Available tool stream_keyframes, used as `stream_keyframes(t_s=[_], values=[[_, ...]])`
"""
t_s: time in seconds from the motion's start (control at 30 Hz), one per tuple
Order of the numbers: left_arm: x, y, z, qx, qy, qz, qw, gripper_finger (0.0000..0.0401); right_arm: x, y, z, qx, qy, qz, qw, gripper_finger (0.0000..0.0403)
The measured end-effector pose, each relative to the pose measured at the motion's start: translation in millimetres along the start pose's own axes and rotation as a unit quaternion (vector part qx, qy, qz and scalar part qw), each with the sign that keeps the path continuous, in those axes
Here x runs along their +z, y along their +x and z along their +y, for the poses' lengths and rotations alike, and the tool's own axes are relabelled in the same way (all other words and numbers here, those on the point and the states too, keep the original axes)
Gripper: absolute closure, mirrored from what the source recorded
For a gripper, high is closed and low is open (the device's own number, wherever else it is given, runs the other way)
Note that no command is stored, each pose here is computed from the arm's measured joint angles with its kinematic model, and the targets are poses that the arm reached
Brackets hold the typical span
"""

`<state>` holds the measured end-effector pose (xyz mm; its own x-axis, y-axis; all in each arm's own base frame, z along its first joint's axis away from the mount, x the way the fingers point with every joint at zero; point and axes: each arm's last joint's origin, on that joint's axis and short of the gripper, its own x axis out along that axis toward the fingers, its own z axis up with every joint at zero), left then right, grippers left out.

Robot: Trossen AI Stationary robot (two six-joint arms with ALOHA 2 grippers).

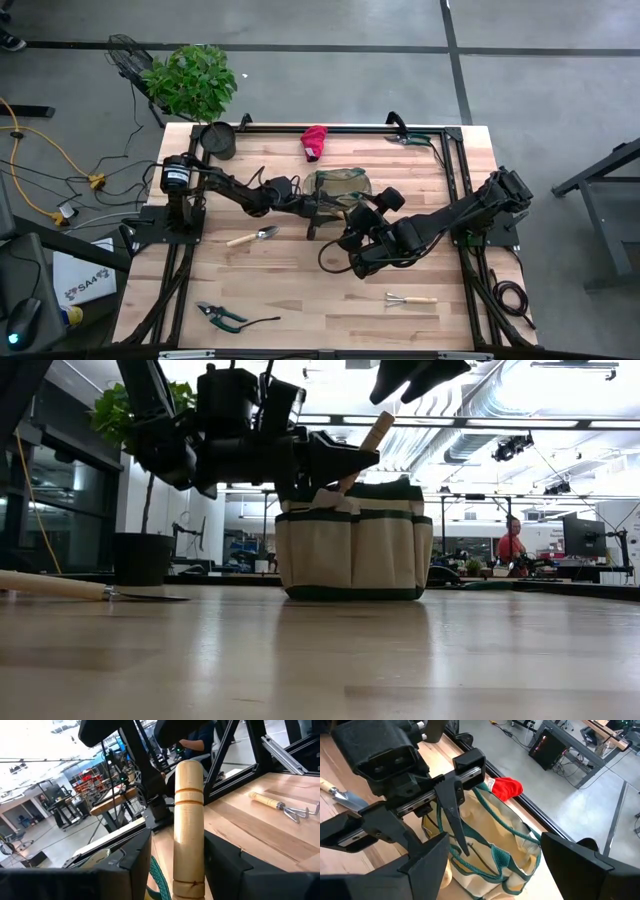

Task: Pick & Place Garden tools in Gardening bag
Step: Put the right trowel into the gardening bag

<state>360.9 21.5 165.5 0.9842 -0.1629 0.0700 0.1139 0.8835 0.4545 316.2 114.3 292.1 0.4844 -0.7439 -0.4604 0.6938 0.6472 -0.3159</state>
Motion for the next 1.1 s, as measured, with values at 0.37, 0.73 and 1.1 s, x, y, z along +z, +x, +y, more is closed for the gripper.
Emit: stream_keyframes(t_s=[0.37,0.73,1.1], values=[[-0.5,-0.4,4.4,0.069,0.001,0.025,0.997,0.0241,-0.1,-0.3,0.1,0.0,0.006,0.0,1.0,0.0098],[0.0,-1.1,7.9,0.121,0.005,0.039,0.992,0.0241,0.0,-0.4,0.0,-0.001,0.019,-0.002,1.0,0.0098],[0.8,-1.2,8.5,0.127,0.008,0.037,0.991,0.024,0.0,-0.4,0.0,-0.001,0.021,-0.002,1.0,0.0098]])
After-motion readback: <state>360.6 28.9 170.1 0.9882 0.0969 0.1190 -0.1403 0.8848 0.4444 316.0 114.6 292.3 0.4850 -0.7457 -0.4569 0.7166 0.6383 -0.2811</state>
